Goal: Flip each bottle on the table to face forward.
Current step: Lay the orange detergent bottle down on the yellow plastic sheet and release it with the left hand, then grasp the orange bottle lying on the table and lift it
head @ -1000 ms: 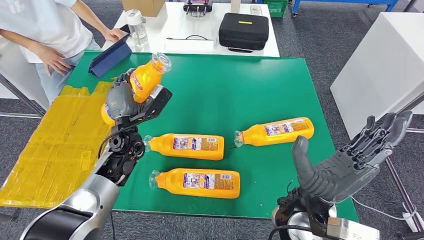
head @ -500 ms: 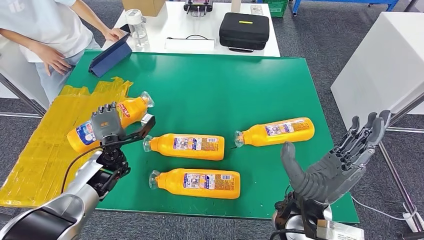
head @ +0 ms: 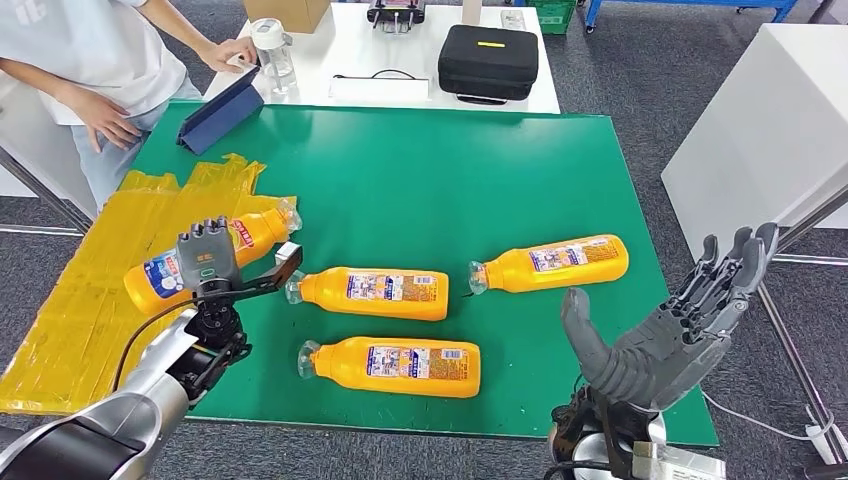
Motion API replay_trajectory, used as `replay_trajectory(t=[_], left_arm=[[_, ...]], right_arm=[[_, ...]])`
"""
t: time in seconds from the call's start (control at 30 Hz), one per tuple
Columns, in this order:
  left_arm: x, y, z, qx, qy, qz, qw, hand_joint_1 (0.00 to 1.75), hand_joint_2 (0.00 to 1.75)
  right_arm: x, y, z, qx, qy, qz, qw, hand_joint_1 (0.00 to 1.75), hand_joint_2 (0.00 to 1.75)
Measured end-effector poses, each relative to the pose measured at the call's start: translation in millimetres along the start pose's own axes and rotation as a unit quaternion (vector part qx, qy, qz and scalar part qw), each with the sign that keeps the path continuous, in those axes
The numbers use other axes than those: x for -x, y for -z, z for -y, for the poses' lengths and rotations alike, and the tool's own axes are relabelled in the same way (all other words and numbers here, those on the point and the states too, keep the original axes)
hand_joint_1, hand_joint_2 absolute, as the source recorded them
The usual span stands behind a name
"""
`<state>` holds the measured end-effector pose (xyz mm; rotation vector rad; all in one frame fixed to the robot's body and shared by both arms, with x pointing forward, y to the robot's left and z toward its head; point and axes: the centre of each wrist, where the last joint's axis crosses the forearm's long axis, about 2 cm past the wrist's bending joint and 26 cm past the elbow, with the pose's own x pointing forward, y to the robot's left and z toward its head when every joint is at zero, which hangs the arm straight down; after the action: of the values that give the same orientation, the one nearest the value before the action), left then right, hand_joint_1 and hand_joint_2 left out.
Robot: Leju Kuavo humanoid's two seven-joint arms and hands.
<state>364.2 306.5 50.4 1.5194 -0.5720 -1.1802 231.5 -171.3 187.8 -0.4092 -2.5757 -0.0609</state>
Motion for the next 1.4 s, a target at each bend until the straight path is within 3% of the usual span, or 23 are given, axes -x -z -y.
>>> replay_trajectory(t=[0.3, 0.43, 0.47, 0.57, 0.6, 0.67, 0.73, 0.87, 1.0, 1.13, 1.2, 1.3, 1.4], left_arm=[[29, 4, 25, 0.054, 0.059, -0.025, 0.997, 1.75, 1.75], [63, 17, 37, 0.070, 0.089, -0.054, 0.992, 1.75, 1.75], [75, 21, 39, 0.074, 0.098, -0.064, 0.990, 1.64, 1.75], [110, 35, 42, 0.078, 0.118, -0.096, 0.985, 0.33, 1.75], [120, 39, 42, 0.075, 0.120, -0.105, 0.984, 0.00, 1.75], [133, 44, 41, 0.051, 0.108, -0.118, 0.986, 0.00, 1.75], [133, 44, 39, -0.005, 0.063, -0.120, 0.991, 0.00, 1.75], [94, 31, 24, -0.102, -0.078, -0.085, 0.988, 0.00, 1.75], [57, 22, -12, -0.145, -0.238, 0.026, 0.960, 0.00, 1.75], [52, 23, -33, -0.173, -0.337, 0.016, 0.925, 0.00, 1.75], [48, 21, -38, -0.187, -0.385, 0.039, 0.903, 0.00, 1.75], [35, 17, -39, -0.208, -0.485, 0.077, 0.846, 0.00, 1.75], [14, 8, -36, -0.196, -0.588, 0.083, 0.780, 0.00, 1.75]], right_arm=[[-10, -3, 10, 0.005, 0.004, -0.001, 1.000, 0.00, 1.75], [-11, -5, 13, 0.005, 0.004, -0.001, 1.000, 0.00, 0.00], [-12, -5, 14, 0.005, 0.003, -0.001, 1.000, 0.00, 0.00], [-12, -6, 16, 0.006, 0.000, 0.000, 1.000, 0.00, 0.00], [-13, -6, 17, 0.006, -0.001, 0.001, 1.000, 0.00, 0.00], [-13, -7, 18, 0.008, -0.003, 0.001, 1.000, 0.00, 0.00], [-14, -8, 19, 0.009, -0.003, -0.001, 1.000, 0.00, 0.00], [-18, -10, 20, 0.014, 0.004, -0.005, 1.000, 0.00, 1.75], [-19, -10, 20, 0.025, 0.020, -0.017, 0.999, 0.00, 1.75], [-18, -10, 21, 0.030, 0.025, -0.024, 0.999, 0.00, 1.75], [-17, -11, 21, 0.034, 0.029, -0.030, 0.999, 0.00, 1.75], [-16, -12, 21, 0.035, 0.035, -0.038, 0.998, 0.00, 1.75], [-14, -14, 20, 0.032, 0.036, -0.042, 0.998, 0.00, 1.75]])
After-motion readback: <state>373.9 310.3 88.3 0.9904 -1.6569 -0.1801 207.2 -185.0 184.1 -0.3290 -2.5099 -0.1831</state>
